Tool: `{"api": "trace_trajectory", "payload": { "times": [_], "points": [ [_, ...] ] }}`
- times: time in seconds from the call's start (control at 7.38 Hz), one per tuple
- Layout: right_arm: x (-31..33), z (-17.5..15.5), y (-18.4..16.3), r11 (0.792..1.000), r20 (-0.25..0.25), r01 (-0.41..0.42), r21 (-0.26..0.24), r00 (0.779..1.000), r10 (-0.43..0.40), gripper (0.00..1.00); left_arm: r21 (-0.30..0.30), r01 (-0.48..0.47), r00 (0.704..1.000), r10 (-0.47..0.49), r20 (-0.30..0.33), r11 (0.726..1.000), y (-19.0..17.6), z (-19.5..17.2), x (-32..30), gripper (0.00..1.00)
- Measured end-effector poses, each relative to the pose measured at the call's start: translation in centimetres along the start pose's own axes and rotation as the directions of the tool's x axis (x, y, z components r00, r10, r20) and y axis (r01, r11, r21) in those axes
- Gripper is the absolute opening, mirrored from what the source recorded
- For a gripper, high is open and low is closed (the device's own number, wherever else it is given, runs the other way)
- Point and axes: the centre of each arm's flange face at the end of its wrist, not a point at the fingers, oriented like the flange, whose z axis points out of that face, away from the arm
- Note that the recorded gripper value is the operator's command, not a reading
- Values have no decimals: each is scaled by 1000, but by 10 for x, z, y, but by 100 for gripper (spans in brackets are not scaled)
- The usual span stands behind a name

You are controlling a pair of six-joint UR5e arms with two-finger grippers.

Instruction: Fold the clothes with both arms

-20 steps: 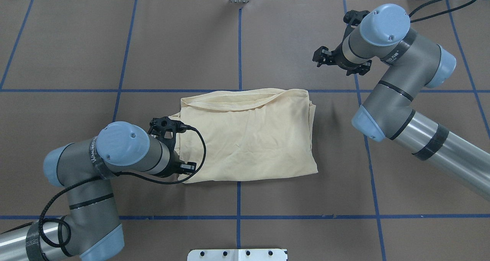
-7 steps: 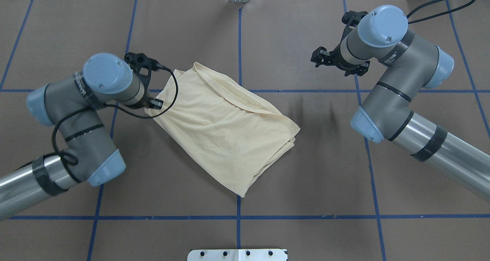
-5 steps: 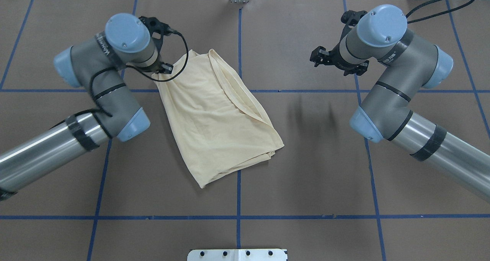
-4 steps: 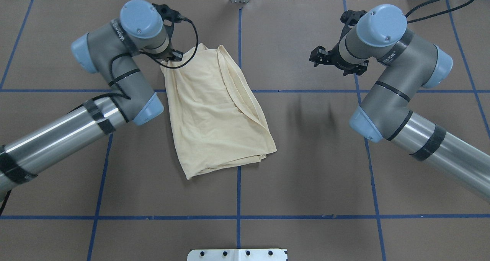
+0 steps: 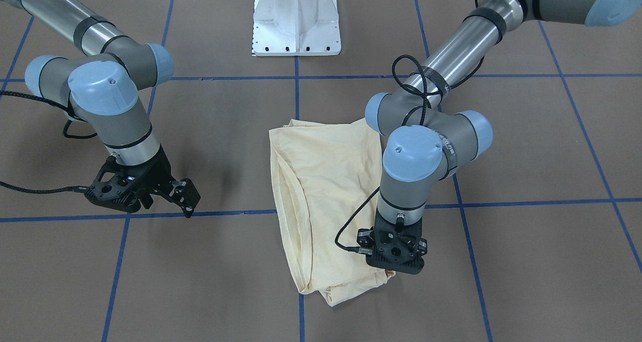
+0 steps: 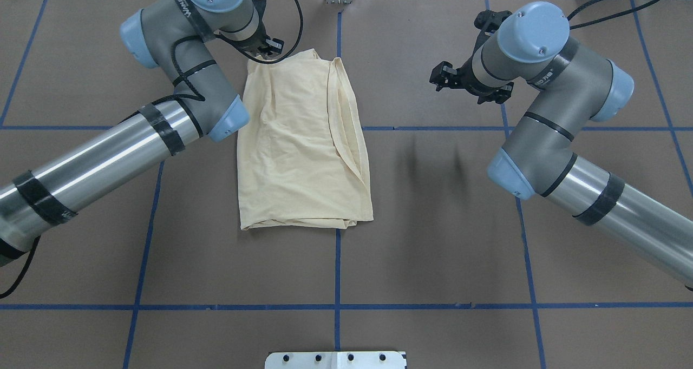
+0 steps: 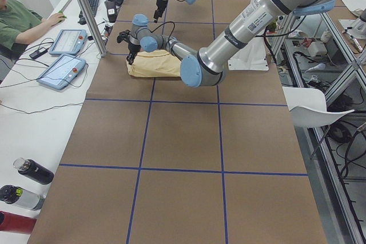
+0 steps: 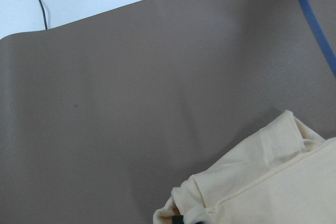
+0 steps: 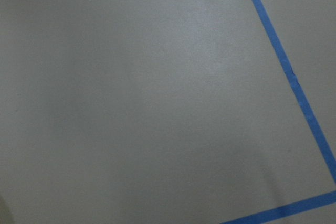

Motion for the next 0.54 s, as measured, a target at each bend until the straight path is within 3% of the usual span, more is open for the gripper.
{"api": "trace_trajectory", "payload": {
  "times": [0.27, 0.54],
  "points": [
    [-63, -9, 27, 1000, 29, -19, -24, 999, 20, 100, -23, -37, 993, 34, -110, 999, 37, -29, -36, 100],
    [-160, 9, 61, 999, -40, 11, -38, 999, -12, 99, -25, -65, 986, 60, -154, 998, 64, -47, -56, 100]
  ]
}}
